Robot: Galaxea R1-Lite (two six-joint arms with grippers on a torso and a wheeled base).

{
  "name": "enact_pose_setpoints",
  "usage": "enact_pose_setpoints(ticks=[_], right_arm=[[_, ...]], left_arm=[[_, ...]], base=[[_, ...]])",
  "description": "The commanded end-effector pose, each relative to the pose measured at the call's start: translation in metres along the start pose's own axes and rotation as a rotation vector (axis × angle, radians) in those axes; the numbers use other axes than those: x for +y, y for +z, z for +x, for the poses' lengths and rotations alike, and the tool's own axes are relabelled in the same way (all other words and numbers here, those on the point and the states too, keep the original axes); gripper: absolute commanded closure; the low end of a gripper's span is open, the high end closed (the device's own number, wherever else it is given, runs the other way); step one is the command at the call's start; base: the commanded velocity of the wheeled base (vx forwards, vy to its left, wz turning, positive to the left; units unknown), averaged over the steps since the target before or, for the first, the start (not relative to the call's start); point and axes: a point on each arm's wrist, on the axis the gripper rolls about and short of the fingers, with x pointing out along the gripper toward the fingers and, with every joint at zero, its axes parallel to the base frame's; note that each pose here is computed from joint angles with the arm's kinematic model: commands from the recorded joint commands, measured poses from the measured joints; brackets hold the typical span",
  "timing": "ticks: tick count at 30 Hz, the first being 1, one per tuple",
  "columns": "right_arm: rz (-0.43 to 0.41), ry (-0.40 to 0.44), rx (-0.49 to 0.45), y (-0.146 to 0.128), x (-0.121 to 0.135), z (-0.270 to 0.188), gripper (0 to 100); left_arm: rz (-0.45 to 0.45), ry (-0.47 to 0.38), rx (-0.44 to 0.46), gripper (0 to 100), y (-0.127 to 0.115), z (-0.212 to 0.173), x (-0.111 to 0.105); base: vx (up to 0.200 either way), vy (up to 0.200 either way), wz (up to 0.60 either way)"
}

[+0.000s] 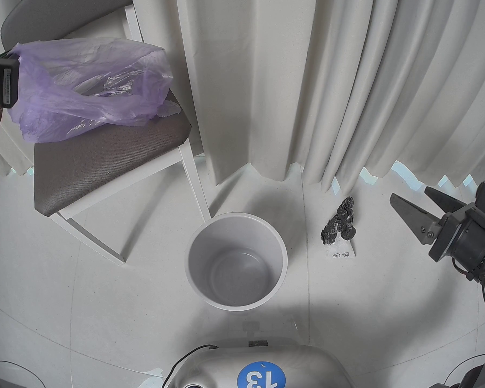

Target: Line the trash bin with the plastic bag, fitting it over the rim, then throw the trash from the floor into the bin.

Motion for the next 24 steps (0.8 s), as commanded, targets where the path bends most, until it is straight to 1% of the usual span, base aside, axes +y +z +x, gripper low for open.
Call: enact_pose_setpoints(ticks=[1,4,6,9,13,14,15,16,19,22,23,24], right_arm=[[-0.013,0.007,0.051,-0.013,0.005,0.018,0],[0.002,0.008,0.027,-0.017,0.008,0.031,0],[0.000,0.014,0.015,-0.020,0.009,0.034,0],[0.006,0.046,0.006,-0.023,0.016,0.037,0],[0.007,0.061,0.005,-0.022,0.019,0.040,0],[0.005,0.074,0.008,-0.023,0.023,0.043,0],[0.007,0.074,0.008,-0.023,0.024,0.044,0],[0.006,0.084,0.011,-0.023,0.027,0.048,0],[0.004,0.088,0.019,-0.025,0.030,0.052,0],[0.006,0.098,0.044,-0.032,0.032,0.053,0],[0.006,0.098,0.044,-0.032,0.032,0.053,0],[0.017,0.113,0.058,-0.034,0.033,0.051,0]], left_arm=[[-0.060,-0.044,-0.037,100,0.010,-0.005,-0.003],[-0.134,-0.070,-0.044,100,0.011,-0.008,-0.005],[-0.162,-0.081,-0.051,100,0.012,-0.011,-0.005],[-0.175,-0.091,-0.064,100,0.015,-0.017,-0.002],[-0.184,-0.119,-0.074,100,0.016,-0.024,0.002],[-0.205,-0.152,-0.090,100,0.017,-0.028,0.004],[-0.208,-0.157,-0.094,100,0.017,-0.028,0.004],[-0.227,-0.187,-0.106,100,0.018,-0.030,0.003],[-0.242,-0.209,-0.111,100,0.019,-0.032,0.001],[-0.282,-0.324,-0.141,100,0.018,-0.037,-0.007],[-0.282,-0.324,-0.141,100,0.018,-0.037,-0.007],[-0.296,-0.394,-0.156,100,0.014,-0.040,-0.011]], base=[[0.000,0.000,0.00],[0.000,0.000,0.00],[0.000,0.000,0.00],[0.000,0.000,0.00],[0.000,0.000,0.00],[0.000,0.000,0.00],[0.000,0.000,0.00],[0.000,0.000,0.00],[0.000,0.000,0.00],[0.000,0.000,0.00],[0.000,0.000,0.00],[0.000,0.000,0.00]])
